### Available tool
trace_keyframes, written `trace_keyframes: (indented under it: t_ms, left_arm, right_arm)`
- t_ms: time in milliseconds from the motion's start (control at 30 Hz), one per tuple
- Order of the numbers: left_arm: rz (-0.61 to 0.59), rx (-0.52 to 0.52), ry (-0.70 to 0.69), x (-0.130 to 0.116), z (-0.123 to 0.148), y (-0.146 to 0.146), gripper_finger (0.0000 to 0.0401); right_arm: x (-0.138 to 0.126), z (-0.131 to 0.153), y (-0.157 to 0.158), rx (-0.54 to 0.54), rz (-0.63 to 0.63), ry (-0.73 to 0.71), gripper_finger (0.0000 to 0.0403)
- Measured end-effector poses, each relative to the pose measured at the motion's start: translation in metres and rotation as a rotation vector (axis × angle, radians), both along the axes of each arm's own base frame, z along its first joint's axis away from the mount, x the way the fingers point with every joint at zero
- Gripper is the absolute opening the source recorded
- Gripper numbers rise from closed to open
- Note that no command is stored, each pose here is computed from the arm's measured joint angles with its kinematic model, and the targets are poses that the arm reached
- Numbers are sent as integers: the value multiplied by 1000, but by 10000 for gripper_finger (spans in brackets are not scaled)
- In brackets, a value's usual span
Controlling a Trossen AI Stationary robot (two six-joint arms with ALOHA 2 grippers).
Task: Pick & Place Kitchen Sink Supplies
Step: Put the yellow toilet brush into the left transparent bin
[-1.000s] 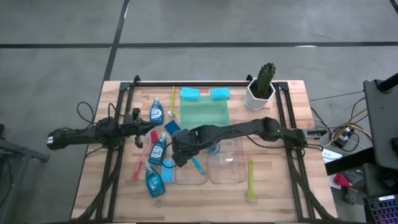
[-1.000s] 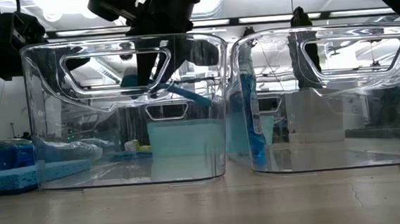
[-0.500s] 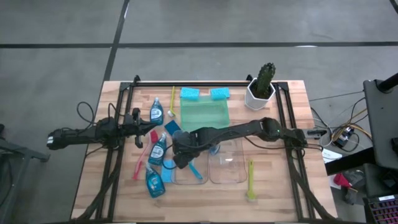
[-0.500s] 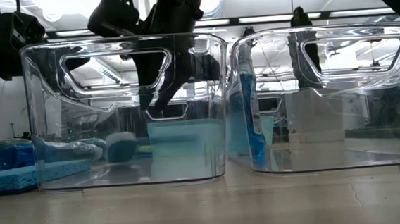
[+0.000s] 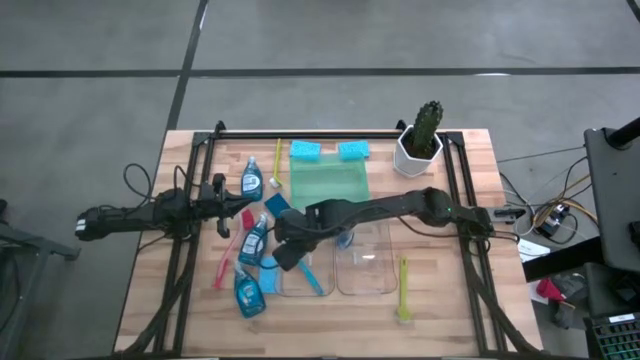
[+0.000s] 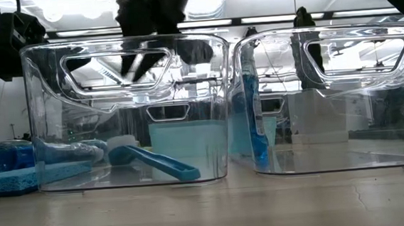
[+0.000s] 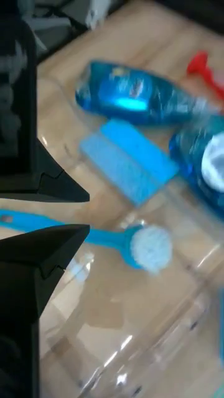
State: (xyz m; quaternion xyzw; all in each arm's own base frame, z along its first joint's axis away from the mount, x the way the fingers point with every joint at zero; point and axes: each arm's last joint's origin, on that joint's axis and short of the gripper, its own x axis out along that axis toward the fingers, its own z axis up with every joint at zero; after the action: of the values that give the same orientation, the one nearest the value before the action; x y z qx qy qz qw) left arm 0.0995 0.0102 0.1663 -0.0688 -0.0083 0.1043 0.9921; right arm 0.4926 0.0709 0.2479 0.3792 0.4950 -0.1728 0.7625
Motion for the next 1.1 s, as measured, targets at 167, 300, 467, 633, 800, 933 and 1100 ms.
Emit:
trace_keyframes:
  t_ms: [167, 300, 467, 633, 800, 933, 1100]
  left_arm:
    - [0, 0, 0, 0, 0, 0, 0]
    - [0, 0, 0, 0, 0, 0, 0]
    - [0, 0, 0, 0, 0, 0, 0]
    - [0, 0, 0, 0, 0, 0, 0]
    - [0, 0, 0, 0, 0, 0, 0]
    - [0, 0, 0, 0, 0, 0, 0]
    - [0, 0, 2, 0, 0, 0, 0]
  right_arm:
    - [0, 26, -1, 90, 68, -52, 69]
    - [-8, 40, -4, 218, 116, -37, 68]
    - [-29, 59, -8, 372, 213, 49, 60]
    - [-58, 74, -9, 371, 320, 165, 53]
    - [-81, 85, -12, 339, 328, 283, 53]
    - [-93, 99, 5, 311, 363, 251, 53]
    - [-104, 109, 20, 284, 317, 256, 53]
